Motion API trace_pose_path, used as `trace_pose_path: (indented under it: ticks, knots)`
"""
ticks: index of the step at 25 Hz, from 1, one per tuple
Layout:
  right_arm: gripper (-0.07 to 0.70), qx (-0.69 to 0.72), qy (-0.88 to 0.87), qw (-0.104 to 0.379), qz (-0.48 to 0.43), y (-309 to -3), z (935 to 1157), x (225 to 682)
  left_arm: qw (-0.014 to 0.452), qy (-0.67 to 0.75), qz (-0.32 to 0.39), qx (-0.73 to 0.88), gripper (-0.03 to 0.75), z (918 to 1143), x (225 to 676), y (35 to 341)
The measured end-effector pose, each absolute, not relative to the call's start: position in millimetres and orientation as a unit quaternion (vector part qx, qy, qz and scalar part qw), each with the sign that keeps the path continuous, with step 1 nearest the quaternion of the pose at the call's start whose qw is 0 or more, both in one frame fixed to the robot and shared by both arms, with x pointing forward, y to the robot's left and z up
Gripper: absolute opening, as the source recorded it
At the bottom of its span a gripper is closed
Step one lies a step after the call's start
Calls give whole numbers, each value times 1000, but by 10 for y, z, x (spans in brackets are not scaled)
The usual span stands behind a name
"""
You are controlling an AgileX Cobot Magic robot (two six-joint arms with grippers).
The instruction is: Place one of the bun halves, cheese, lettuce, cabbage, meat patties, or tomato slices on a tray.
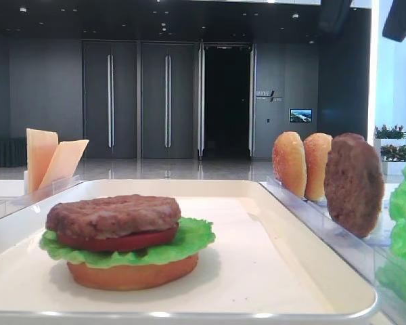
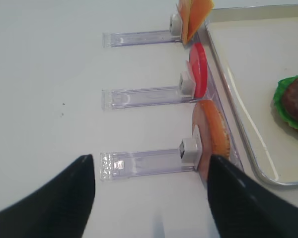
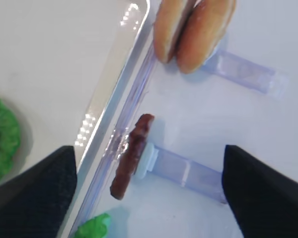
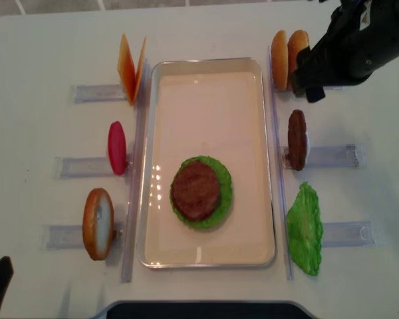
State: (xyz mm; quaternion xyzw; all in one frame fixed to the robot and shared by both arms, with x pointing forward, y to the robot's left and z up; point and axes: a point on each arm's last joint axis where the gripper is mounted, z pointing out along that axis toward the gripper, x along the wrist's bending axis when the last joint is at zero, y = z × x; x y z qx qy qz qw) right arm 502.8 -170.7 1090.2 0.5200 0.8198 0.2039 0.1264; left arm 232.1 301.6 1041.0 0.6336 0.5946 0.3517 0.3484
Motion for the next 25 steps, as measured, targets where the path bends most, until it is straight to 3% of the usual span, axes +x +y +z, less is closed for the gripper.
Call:
trace_pose_path:
  ticks: [6,12,22,25]
  knots:
    - [594,560,791,143,204,-1929,11162,5223,348,595,352,634,534,10410,2321,3016]
    - [594,593,770,142,186,-2141,11120,5371,348,595,352,634,534,10410,2321,3016]
    - [594,709,672,153,152,-3037,11106,5462,348,595,352,634,534,10410,2321,3016]
    - [594,722,657,162,145,-3183,11113,5454,348,594,352,634,534,10410,2321,3016]
